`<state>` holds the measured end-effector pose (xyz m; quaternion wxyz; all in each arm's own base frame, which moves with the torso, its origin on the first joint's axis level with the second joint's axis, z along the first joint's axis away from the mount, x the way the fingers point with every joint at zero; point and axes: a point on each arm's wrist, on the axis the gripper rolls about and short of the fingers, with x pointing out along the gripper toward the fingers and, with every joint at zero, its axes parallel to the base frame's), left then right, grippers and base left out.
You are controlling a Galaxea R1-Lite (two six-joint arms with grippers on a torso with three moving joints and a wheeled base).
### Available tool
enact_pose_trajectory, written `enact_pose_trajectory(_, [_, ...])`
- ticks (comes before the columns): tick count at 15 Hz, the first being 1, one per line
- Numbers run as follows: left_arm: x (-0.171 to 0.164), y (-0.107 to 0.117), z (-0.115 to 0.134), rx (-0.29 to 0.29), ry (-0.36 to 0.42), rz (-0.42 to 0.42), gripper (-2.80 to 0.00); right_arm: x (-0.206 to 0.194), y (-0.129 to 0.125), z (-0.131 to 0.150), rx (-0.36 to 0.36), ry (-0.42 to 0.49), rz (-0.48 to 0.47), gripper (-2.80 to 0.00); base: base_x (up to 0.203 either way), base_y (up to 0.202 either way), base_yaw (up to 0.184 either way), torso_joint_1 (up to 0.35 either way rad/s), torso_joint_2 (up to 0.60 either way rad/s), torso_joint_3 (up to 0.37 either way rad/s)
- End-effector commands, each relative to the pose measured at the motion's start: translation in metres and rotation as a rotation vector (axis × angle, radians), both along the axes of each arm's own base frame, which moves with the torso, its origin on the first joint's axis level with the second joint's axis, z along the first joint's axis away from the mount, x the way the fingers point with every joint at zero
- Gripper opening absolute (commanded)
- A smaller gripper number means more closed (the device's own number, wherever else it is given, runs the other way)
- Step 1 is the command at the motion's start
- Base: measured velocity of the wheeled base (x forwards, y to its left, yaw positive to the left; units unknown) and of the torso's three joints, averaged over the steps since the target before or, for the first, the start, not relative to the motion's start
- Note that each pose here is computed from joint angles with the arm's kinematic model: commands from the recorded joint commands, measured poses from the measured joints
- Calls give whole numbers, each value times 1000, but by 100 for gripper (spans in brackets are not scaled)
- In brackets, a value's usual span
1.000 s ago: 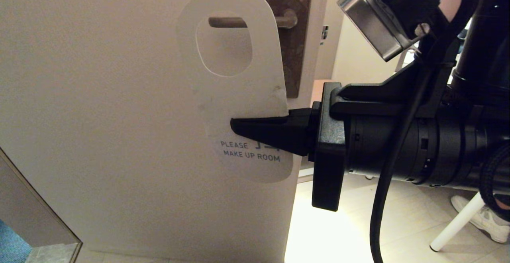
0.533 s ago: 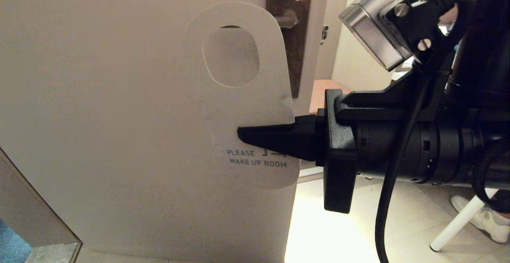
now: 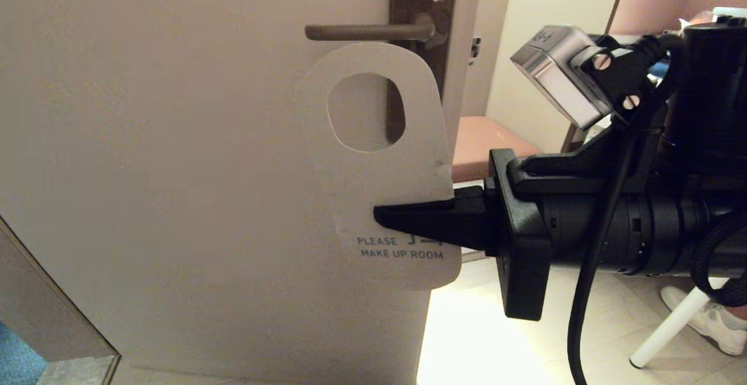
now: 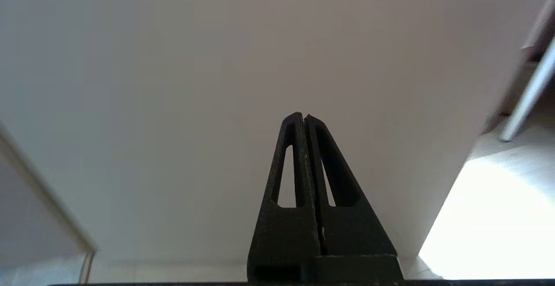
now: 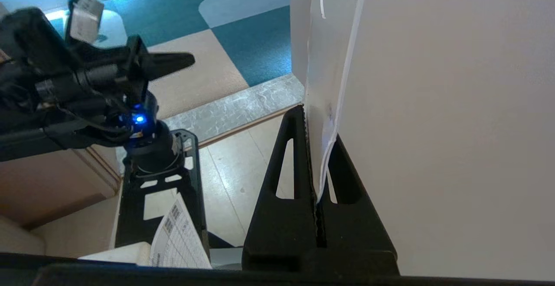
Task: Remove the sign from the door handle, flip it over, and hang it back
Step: Hand it to the other hand
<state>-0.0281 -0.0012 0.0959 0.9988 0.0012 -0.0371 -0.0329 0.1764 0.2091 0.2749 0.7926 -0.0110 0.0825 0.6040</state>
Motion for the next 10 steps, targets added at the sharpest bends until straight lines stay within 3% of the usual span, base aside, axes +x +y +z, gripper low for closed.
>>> enact_pose_trajectory(1, [1,0,16,1,3,-13,-280,-1,0,0,4,1,20,-280,0,0,0,0,0,0])
enact_pose_trajectory(4, [7,-2,50,-2,18,-93,-280,-1,1,-1,6,10,70,-280,0,0,0,0,0,0])
enact_pose_trajectory(10, [25,-8,88,-2,75,-420,-280,1,-1,1,16,14,108,-280,0,0,0,0,0,0])
